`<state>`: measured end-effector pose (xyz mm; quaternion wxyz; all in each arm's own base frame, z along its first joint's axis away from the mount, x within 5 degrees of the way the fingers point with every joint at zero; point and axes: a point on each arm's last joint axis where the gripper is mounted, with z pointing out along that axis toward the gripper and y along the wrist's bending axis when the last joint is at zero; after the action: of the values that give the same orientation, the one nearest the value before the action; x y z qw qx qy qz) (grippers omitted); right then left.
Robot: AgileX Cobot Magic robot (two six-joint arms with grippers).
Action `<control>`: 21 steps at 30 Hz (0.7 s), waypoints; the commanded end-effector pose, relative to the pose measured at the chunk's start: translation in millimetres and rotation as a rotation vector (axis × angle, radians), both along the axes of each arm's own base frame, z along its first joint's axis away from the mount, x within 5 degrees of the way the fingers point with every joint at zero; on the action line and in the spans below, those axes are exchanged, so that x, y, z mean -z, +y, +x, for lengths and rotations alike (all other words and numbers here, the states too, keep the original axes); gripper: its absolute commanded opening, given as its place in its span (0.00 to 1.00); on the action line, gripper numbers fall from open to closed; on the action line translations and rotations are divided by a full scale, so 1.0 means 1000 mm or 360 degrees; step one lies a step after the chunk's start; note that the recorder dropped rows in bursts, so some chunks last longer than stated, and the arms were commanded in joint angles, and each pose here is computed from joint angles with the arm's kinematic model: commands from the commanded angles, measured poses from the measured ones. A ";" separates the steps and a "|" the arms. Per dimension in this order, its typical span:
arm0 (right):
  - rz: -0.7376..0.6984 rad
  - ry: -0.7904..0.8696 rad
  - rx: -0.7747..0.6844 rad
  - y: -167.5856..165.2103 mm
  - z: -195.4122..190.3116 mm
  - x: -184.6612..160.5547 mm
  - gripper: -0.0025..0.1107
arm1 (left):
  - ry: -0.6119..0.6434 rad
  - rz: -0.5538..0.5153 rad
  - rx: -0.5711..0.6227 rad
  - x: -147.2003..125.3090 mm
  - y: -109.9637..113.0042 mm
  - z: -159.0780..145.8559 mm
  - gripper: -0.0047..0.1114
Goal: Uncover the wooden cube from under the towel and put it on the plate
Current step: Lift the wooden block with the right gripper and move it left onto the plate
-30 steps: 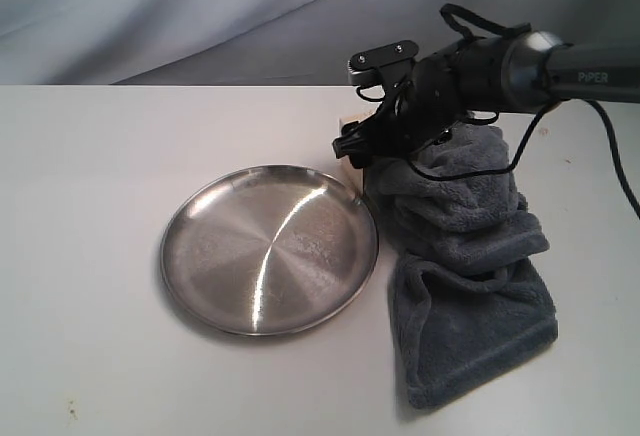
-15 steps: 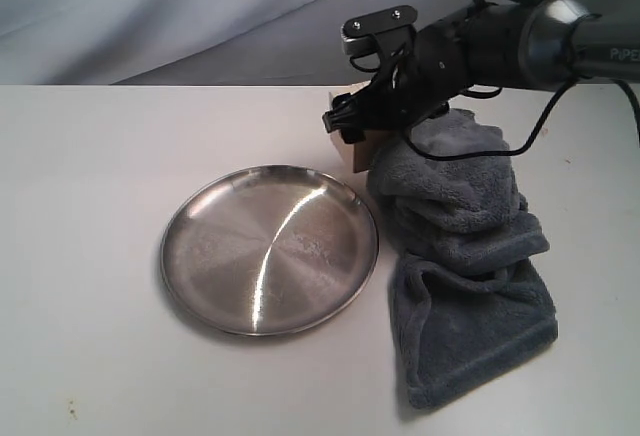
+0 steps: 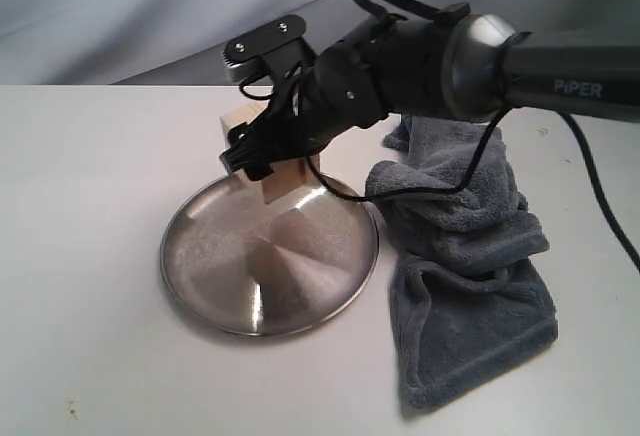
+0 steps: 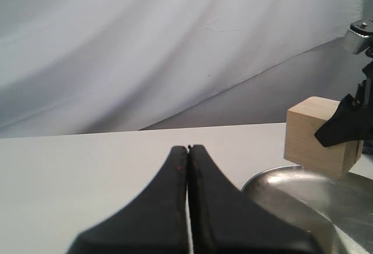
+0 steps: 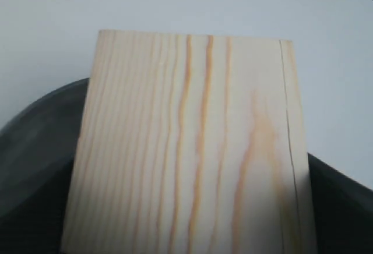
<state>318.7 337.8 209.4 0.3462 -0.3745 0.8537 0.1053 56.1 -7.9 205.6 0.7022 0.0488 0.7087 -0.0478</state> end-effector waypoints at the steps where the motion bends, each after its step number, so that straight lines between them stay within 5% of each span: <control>1: 0.0059 -0.0061 -0.0097 0.016 -0.016 -0.013 0.55 | -0.0016 -0.0010 -0.0004 0.000 0.000 0.000 0.04; 21: -0.0064 0.0078 -0.0147 0.034 -0.026 0.039 0.55 | -0.0016 -0.0010 -0.0004 0.000 0.000 0.000 0.04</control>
<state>292.5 368.9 160.6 0.2936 -0.4127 0.8559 0.1049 56.1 -7.9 205.6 0.7022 0.0488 0.7087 -0.0478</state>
